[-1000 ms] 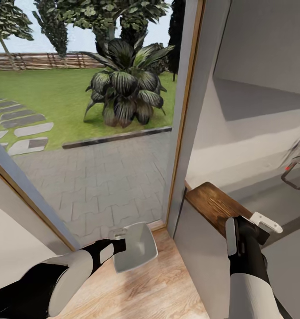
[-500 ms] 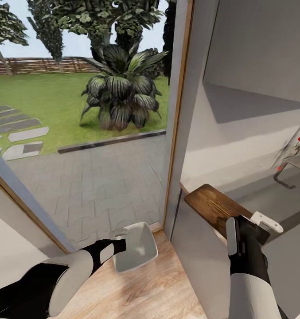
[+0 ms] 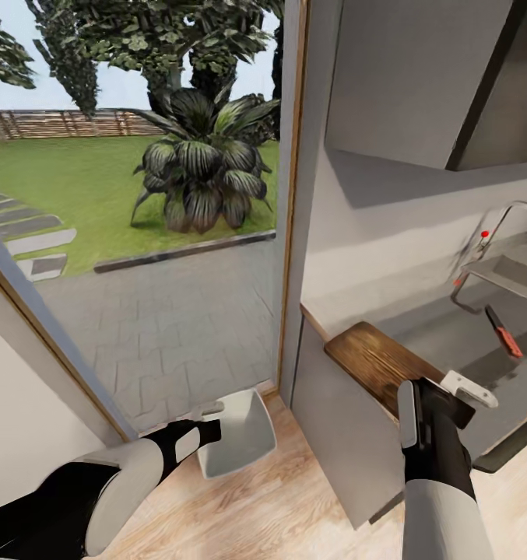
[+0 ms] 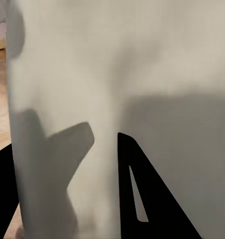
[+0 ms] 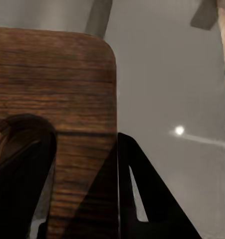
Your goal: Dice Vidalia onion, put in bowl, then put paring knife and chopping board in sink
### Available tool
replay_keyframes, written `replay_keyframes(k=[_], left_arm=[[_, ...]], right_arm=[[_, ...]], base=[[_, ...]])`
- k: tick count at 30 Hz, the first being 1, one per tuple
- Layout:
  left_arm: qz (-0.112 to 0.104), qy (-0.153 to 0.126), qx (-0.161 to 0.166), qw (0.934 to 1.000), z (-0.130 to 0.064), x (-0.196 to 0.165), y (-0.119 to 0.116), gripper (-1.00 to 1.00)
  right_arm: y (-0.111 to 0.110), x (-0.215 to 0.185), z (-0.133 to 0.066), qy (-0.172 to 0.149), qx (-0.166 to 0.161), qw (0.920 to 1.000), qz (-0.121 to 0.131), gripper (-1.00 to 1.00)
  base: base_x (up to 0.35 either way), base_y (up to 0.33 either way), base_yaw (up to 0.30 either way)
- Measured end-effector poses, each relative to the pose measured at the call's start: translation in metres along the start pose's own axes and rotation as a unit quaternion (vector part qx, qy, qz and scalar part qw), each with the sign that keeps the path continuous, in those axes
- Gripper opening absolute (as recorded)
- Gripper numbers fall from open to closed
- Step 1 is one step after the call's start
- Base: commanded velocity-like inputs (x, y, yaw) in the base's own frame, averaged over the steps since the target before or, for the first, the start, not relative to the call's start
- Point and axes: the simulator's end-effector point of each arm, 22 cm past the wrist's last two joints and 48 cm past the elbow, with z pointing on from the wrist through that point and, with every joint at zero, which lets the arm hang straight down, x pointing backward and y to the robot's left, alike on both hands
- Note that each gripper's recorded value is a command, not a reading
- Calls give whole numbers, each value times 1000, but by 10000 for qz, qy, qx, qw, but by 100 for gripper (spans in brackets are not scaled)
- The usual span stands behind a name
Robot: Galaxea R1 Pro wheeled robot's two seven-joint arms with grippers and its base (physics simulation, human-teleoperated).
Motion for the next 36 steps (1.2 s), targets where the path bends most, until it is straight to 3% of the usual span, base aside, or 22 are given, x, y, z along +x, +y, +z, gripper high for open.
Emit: replay_keyframes(k=[13,19,24,25,26,27,28,32,36], left_arm=[[-1,-99,-31,9999,-7,-9,1,-100],[-2,-142,-27,9999,-11,-14,0,-100],[0,-180,-21,9998,-14,-17,-1,-100],[-2,-192,-28,9998,-14,-18,0,-100],[-2,-203,-32,9998,-15,-19,0,-100],[-3,-210,-32,9998,-15,-20,0,-100],[-1,-216,-31,9998,-16,-20,0,-100],[0,-245,-29,9997,-18,-23,0,-100],[0,-273,-29,9996,-20,-25,0,-100]], right_arm=[[3,-23,-14,-165,-195,9996,114,-100],[17,-31,-23,-184,-555,9982,94,-100],[36,-37,-36,-240,-860,9959,-140,-100],[50,-40,-46,-303,-995,9936,-429,-100],[60,-45,-52,-404,-1162,9919,-332,-100],[54,-45,-51,-402,-1034,9925,-515,-100],[59,-46,-53,-412,-1143,9917,-417,-100],[69,-46,-59,-403,-1406,9881,-482,-100],[79,-50,-61,-390,-1723,9817,-705,-100]], base=[[-335,0,-88],[-335,0,-86],[-335,0,-86],[-335,0,-86],[-335,0,-86],[-335,0,-86],[-335,0,-83],[-335,0,-44],[-336,0,-5]])
